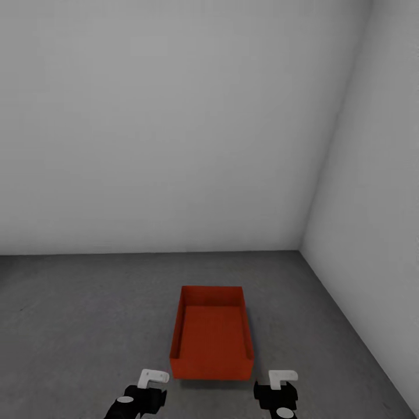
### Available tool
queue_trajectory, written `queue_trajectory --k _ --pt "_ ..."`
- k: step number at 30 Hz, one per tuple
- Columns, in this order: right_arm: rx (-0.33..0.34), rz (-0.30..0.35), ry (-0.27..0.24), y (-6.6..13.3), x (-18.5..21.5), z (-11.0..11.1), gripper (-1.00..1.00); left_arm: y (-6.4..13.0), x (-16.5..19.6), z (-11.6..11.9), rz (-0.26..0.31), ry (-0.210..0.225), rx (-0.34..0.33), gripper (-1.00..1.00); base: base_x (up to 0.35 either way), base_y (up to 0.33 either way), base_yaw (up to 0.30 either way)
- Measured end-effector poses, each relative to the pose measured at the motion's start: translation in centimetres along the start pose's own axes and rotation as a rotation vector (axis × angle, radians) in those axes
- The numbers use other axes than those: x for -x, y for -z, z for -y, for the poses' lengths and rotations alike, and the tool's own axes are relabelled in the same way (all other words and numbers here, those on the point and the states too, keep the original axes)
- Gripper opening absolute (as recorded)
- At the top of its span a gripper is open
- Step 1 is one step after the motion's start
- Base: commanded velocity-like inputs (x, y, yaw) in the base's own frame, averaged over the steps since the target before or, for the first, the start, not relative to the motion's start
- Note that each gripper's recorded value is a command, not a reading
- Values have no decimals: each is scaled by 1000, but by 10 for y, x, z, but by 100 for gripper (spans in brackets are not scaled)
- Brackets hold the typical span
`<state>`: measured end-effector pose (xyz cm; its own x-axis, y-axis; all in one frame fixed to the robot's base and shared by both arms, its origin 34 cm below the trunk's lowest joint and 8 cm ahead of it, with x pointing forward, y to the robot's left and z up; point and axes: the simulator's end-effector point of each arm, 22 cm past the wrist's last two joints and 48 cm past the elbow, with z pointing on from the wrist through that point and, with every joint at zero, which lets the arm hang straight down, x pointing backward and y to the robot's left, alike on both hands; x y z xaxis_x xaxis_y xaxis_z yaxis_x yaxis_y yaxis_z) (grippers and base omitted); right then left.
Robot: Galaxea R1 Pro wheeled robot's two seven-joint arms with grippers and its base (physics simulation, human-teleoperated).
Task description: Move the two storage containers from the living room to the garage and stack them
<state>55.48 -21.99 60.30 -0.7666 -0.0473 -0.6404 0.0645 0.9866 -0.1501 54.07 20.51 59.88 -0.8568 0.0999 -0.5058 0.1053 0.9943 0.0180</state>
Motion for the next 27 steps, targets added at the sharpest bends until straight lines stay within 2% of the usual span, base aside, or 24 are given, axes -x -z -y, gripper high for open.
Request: queue_trajectory --k 5,8,9,10,13,17,23,27 --pt "-1 -1 1 0 -1 1 100 0 0 0 1 2 0 100 -7 0 0" --pt "-25 -49 19 0 -25 12 100 -1 -9 0 -18 3 1 100 0 0 0" --pt "-39 -90 31 1 -45 18 100 -2 -19 -1 -39 4 2 100 0 0 0" --pt "-42 -102 37 1 -51 20 100 -3 -22 -1 -45 4 2 100 0 0 0" --pt "-75 -216 77 11 -106 35 100 -5 -52 0 -106 4 1 100 0 0 0" --pt "-51 -298 101 25 -148 29 100 -5 -82 -1 -168 3 0 100 0 0 0" --pt "-8 -336 104 35 -172 22 100 -3 -127 -5 -212 3 4 100 0 0 0" --pt "-4 -366 110 45 -194 24 100 3 -168 -13 -254 23 13 100 0 0 0"
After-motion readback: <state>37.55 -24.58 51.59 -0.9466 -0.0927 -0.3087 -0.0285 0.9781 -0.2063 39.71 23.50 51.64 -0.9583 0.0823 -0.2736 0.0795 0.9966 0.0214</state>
